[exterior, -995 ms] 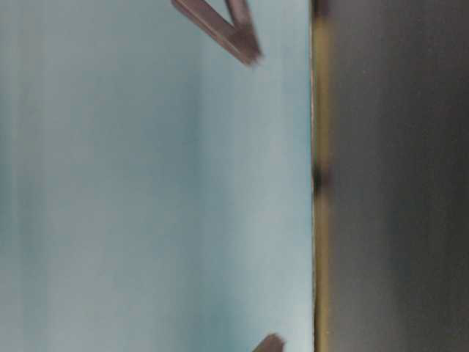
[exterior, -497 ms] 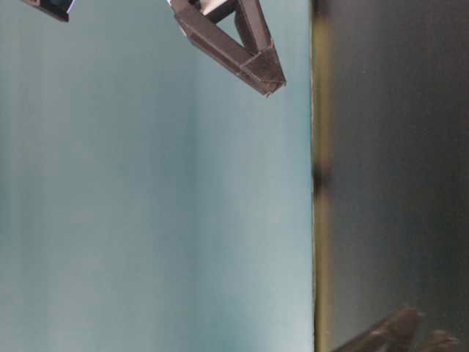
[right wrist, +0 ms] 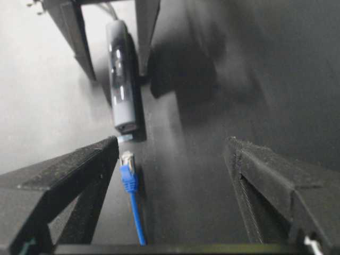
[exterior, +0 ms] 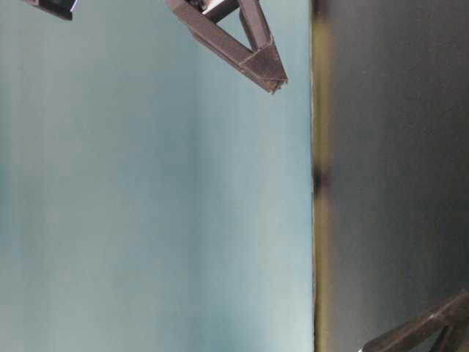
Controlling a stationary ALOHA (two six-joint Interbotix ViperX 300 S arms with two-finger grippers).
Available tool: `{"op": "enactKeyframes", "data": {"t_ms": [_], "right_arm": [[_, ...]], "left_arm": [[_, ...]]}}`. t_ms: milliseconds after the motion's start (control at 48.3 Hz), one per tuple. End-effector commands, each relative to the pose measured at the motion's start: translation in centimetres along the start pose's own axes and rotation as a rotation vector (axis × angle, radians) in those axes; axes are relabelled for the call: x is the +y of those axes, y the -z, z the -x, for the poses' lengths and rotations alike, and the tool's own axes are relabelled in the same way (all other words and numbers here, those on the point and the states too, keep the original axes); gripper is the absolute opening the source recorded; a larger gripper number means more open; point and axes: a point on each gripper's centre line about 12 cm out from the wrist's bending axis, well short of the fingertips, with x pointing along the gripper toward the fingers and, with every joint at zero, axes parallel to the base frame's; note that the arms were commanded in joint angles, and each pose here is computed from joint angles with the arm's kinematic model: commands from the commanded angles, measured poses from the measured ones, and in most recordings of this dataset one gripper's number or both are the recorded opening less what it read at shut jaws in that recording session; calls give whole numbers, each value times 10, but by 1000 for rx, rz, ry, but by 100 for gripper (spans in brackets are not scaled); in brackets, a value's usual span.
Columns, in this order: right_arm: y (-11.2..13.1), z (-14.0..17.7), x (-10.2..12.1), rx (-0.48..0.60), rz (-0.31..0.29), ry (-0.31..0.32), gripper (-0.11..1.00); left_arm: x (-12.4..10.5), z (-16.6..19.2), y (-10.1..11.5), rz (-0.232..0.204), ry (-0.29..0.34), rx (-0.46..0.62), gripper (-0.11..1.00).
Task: Insert the LAN cable into the hub.
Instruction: 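Lower the right gripper over the blue LAN cable plug and grasp it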
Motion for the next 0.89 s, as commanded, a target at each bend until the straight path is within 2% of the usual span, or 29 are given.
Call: {"op": "enactKeyframes", "data": {"t_ms": [0, 166, 290, 352, 456, 622, 870], "right_arm": [[-5, -1, 3, -15, -5, -9, 77], [-4, -1, 5, -12, -2, -14, 77], [-3, -1, 7, -9, 1, -20, 77], [-2, -1, 9, -8, 4, -25, 77], [-2, 0, 11, -11, 7, -32, 77], [3, -2, 14, 4, 24, -38, 77], [30, -20, 21, 90, 48, -52, 77]], "left_arm": [[1, -7, 1, -2, 1, -6, 65], [1, -17, 8, -1, 3, 10, 64], [2, -19, 16, -1, -1, 37, 58], [2, -18, 20, -4, -2, 56, 51], [1, -18, 23, -16, -3, 83, 29], [1, -19, 19, -30, -2, 77, 28], [-3, -25, -14, -36, -6, 77, 28]]}}
